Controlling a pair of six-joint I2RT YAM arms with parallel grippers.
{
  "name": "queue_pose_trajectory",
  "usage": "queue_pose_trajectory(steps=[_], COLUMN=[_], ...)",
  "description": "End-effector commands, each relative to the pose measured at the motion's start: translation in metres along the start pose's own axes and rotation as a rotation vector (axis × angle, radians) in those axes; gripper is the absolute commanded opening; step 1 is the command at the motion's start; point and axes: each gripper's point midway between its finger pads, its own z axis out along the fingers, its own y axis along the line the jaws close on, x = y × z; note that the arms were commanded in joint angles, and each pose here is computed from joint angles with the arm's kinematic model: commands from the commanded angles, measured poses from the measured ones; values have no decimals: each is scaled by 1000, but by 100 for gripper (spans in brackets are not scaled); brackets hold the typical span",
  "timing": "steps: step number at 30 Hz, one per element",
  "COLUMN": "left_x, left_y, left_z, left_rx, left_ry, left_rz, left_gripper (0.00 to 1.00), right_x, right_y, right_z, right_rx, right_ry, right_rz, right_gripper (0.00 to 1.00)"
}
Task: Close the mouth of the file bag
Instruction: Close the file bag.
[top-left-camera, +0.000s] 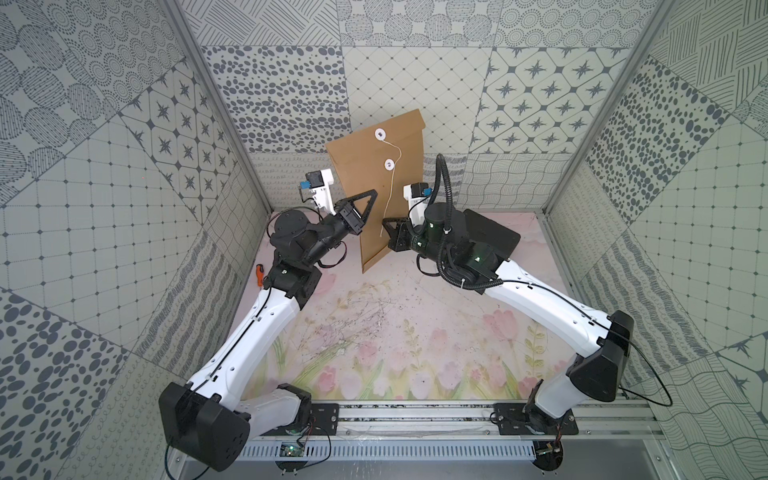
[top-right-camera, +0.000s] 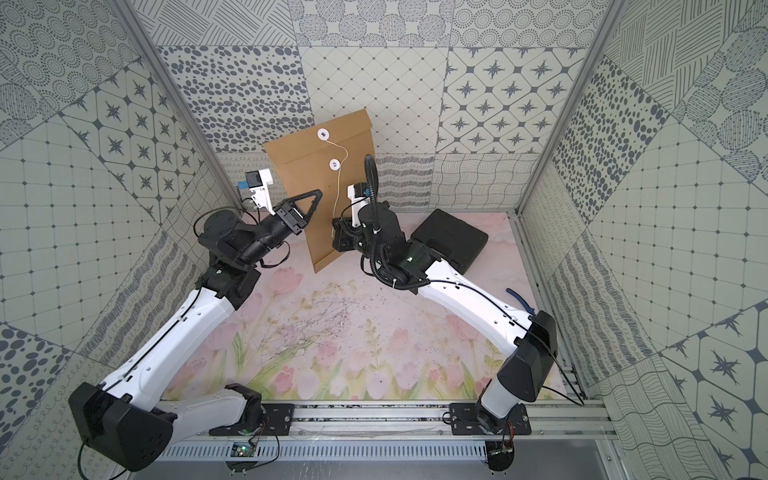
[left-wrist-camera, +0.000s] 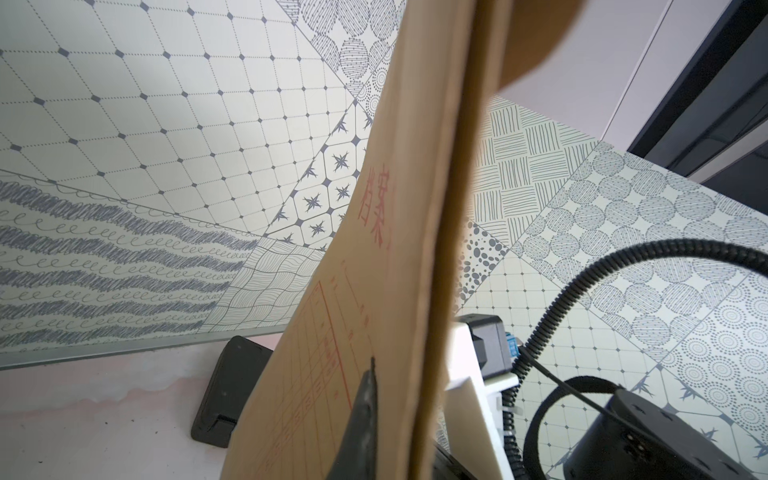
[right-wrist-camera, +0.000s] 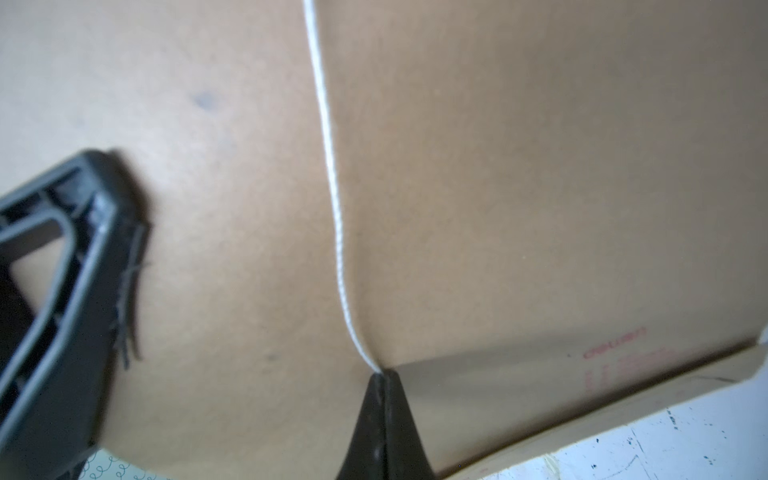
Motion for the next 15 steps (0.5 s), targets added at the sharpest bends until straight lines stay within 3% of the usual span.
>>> queue_pose_trajectory(steps=[1, 9, 15], left_x=[5, 9, 11], left_y=[-5, 0, 0], left_z=[-1, 5, 3], left_rx=[-2, 2, -6], left_ry=[42, 59, 85], left_rz=[142, 152, 185], left_gripper=[0, 0, 0], right_x=[-5, 25, 25], right_y=[32, 60, 80], right_z=[-21, -41, -69], right_rx=[-144, -261, -369], right_ry=[12, 96, 64], right_rz=[-58, -179, -275], right_gripper=[0, 0, 0])
